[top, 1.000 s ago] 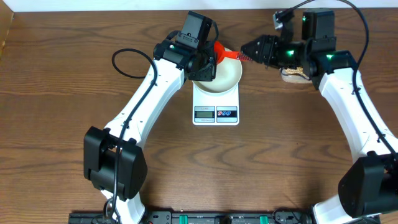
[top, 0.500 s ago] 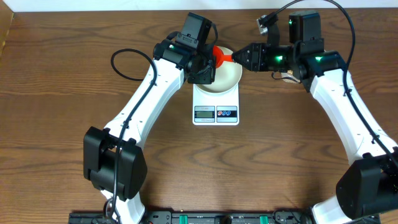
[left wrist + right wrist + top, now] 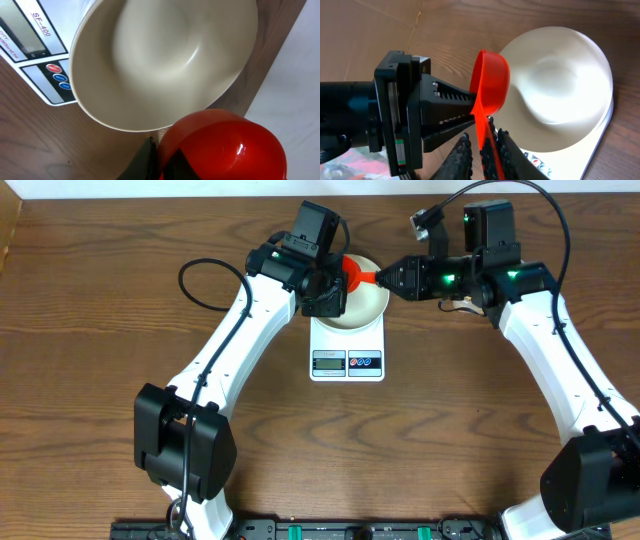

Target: Scoop item into bowl and weigh 50g on scale

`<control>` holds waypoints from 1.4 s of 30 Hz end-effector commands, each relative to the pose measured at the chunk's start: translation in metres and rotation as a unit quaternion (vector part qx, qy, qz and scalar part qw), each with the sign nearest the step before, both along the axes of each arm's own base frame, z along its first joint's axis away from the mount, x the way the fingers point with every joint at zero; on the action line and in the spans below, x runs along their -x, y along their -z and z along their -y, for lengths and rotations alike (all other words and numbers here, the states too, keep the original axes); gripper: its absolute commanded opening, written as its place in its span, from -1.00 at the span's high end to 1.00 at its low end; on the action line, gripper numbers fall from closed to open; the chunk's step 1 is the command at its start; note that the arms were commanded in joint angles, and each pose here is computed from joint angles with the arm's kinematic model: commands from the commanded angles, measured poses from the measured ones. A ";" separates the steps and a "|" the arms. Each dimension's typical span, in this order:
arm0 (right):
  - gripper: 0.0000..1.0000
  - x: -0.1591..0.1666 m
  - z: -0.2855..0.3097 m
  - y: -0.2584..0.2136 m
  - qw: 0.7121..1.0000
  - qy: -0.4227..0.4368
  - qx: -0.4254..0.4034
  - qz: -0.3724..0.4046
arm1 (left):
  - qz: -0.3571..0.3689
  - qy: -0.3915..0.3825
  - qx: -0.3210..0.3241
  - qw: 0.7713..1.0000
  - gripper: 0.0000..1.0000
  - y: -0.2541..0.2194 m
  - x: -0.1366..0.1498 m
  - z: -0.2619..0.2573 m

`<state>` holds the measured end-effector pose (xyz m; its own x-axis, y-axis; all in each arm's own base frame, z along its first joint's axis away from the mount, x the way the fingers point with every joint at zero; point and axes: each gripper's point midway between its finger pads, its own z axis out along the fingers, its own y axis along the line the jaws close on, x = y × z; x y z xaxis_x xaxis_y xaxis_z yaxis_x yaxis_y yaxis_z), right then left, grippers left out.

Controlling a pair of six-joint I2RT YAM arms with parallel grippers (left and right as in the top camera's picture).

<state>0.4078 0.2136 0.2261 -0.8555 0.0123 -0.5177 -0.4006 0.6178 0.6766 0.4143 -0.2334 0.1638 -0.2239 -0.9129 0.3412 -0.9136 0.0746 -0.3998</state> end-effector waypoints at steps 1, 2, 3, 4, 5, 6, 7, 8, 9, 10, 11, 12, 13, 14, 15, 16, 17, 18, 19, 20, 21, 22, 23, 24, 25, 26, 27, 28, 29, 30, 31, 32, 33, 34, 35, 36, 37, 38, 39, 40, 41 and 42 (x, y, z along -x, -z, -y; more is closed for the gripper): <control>0.70 0.003 -0.004 -0.008 1.000 -0.016 -0.007 0.012 | 0.021 0.003 0.013 1.000 0.86 -0.021 -0.002 0.002; 0.73 0.003 -0.004 -0.008 1.000 -0.016 -0.006 0.012 | 0.021 0.003 0.013 1.000 0.85 -0.021 -0.002 0.002; 0.74 0.003 -0.004 -0.008 1.000 -0.016 -0.006 0.012 | 0.021 0.003 0.013 1.000 0.86 -0.021 -0.002 0.002; 0.77 0.003 -0.004 -0.008 1.000 -0.016 -0.006 0.011 | 0.021 0.003 0.013 1.000 0.86 -0.021 -0.002 0.002; 0.79 0.003 -0.004 -0.008 1.000 -0.016 -0.006 0.011 | 0.021 0.003 0.013 1.000 0.86 -0.021 -0.002 0.002; 0.81 0.003 -0.004 -0.008 1.000 -0.016 -0.006 0.011 | 0.021 0.003 0.014 1.000 0.86 -0.021 -0.002 0.002; 0.85 0.003 -0.004 -0.008 1.000 -0.016 -0.006 0.011 | 0.021 0.003 0.014 1.000 0.86 -0.021 -0.002 0.002; 0.87 0.003 -0.004 -0.008 1.000 -0.016 -0.007 0.011 | 0.021 0.003 0.014 1.000 0.86 -0.021 -0.002 0.002; 0.90 0.003 -0.004 -0.008 1.000 -0.014 -0.008 0.008 | 0.021 0.003 0.014 1.000 0.86 -0.021 -0.002 0.002; 0.92 0.003 -0.004 -0.008 1.000 -0.013 -0.008 0.007 | 0.021 0.003 0.013 1.000 0.85 -0.021 -0.002 0.002; 0.94 0.003 -0.004 -0.008 1.000 -0.013 -0.008 0.007 | 0.021 0.003 0.013 1.000 0.85 -0.021 -0.002 0.002; 0.97 0.003 -0.004 -0.008 1.000 -0.013 -0.008 0.007 | 0.021 0.003 0.013 1.000 0.85 -0.021 -0.002 0.002; 0.98 0.003 -0.003 -0.008 1.000 -0.012 -0.008 0.007 | 0.021 0.003 0.013 1.000 0.85 -0.021 -0.002 0.002; 0.98 0.003 -0.003 -0.008 1.000 -0.012 -0.009 0.006 | 0.021 0.003 0.013 1.000 0.85 -0.021 -0.002 0.002; 0.98 0.003 -0.003 -0.008 1.000 -0.010 -0.009 0.004 | 0.021 0.003 0.013 1.000 0.85 -0.021 -0.002 0.002; 0.98 0.002 -0.003 -0.008 1.000 -0.009 -0.010 0.003 | 0.021 0.003 0.013 1.000 0.84 -0.021 -0.002 0.002; 0.98 0.002 -0.002 -0.008 1.000 -0.007 -0.011 0.002 | 0.021 0.003 0.013 1.000 0.83 -0.021 -0.002 0.002; 0.98 0.001 -0.002 -0.008 1.000 -0.005 -0.012 0.002 | 0.021 0.003 0.013 1.000 0.75 -0.021 -0.002 0.002; 0.98 0.000 -0.001 -0.009 1.000 -0.003 -0.013 0.001 | 0.021 0.003 0.013 1.000 0.66 -0.021 -0.002 0.002; 0.98 -0.001 0.001 -0.009 1.000 0.002 -0.015 -0.001 | 0.021 0.003 0.013 1.000 0.31 -0.021 -0.002 0.002; 0.98 -0.003 0.004 -0.009 1.000 0.006 -0.016 -0.003 | 0.021 0.003 0.013 1.000 0.04 -0.021 -0.002 0.002; 0.98 -0.004 0.006 -0.010 1.000 0.010 -0.017 -0.003 | 0.021 0.003 0.013 1.000 -0.15 -0.021 -0.002 0.002; 0.98 -0.005 0.008 -0.010 1.000 0.014 -0.018 -0.004 | 0.021 0.003 0.013 1.000 -0.22 -0.021 -0.002 0.002; 0.98 -0.007 0.010 -0.010 1.000 0.017 -0.018 -0.005 | 0.021 0.003 0.013 1.000 -0.28 -0.021 -0.002 0.002; 0.98 -0.008 0.013 -0.010 1.000 0.021 -0.018 -0.005 | 0.021 0.003 0.013 1.000 -0.35 -0.021 -0.002 0.002; 0.98 -0.010 0.016 -0.010 0.999 0.025 -0.019 -0.005 | 0.021 0.003 0.013 1.000 -0.40 -0.021 -0.002 0.002; 0.98 -0.012 0.020 -0.010 0.999 0.032 -0.021 -0.007 | 0.021 0.003 0.013 1.000 -0.49 -0.021 -0.002 0.002; 0.98 -0.014 0.024 -0.011 0.999 0.038 -0.022 -0.008 | 0.021 0.002 0.013 1.000 -0.56 -0.021 -0.002 0.002; 0.98 -0.016 0.028 -0.011 0.999 0.045 -0.023 -0.009 | 0.021 0.002 0.013 1.000 -0.62 -0.021 -0.002 0.002; 0.98 -0.019 0.034 -0.011 0.998 0.053 -0.024 -0.010 | 0.022 0.001 0.010 1.000 -0.64 -0.021 -0.003 0.001; 0.98 -0.021 0.039 -0.012 0.998 0.061 -0.026 -0.012 | 0.023 0.000 0.008 1.000 -0.64 -0.021 -0.003 0.000; 0.98 -0.025 0.047 -0.012 0.997 0.073 -0.027 -0.014 | 0.021 0.000 0.008 1.000 -0.64 -0.020 -0.002 0.000; 0.98 -0.028 0.054 -0.012 0.996 0.082 -0.028 -0.014 | 0.021 0.002 0.006 1.000 -0.65 -0.020 -0.002 -0.001; 0.98 -0.032 0.063 -0.012 0.995 0.093 -0.029 -0.013 | 0.024 0.012 0.001 1.000 -0.65 -0.019 -0.001 -0.001; 0.98 -0.034 0.070 -0.013 0.994 0.102 -0.030 -0.013 | 0.032 0.028 -0.009 0.999 -0.65 -0.019 -0.001 -0.003; 0.98 -0.038 0.080 -0.013 0.993 0.116 -0.033 -0.015 | 0.044 0.051 -0.023 0.997 -0.65 -0.019 -0.002 -0.005; 0.98 -0.041 0.090 -0.014 0.991 0.130 -0.036 -0.018 | 0.058 0.070 -0.040 0.995 -0.65 -0.018 -0.004 -0.008; 0.98 -0.045 0.101 -0.015 0.989 0.144 -0.041 -0.020 | 0.070 0.086 -0.056 0.992 -0.65 -0.018 -0.006 -0.012; 0.98 -0.047 0.114 -0.016 0.986 0.158 -0.045 -0.020 | 0.089 0.114 -0.082 0.986 -0.65 -0.017 -0.009 -0.016; 0.98 -0.049 0.123 -0.018 0.985 0.165 -0.049 -0.019 | 0.104 0.141 -0.103 0.979 -0.65 -0.017 -0.011 -0.020; 0.98 -0.050 0.135 -0.019 0.983 0.174 -0.055 -0.020 | 0.122 0.179 -0.127 0.968 -0.65 -0.017 -0.012 -0.023; 0.98 -0.051 0.144 -0.020 0.982 0.181 -0.059 -0.020 | 0.138 0.215 -0.148 0.955 -0.65 -0.016 -0.014 -0.026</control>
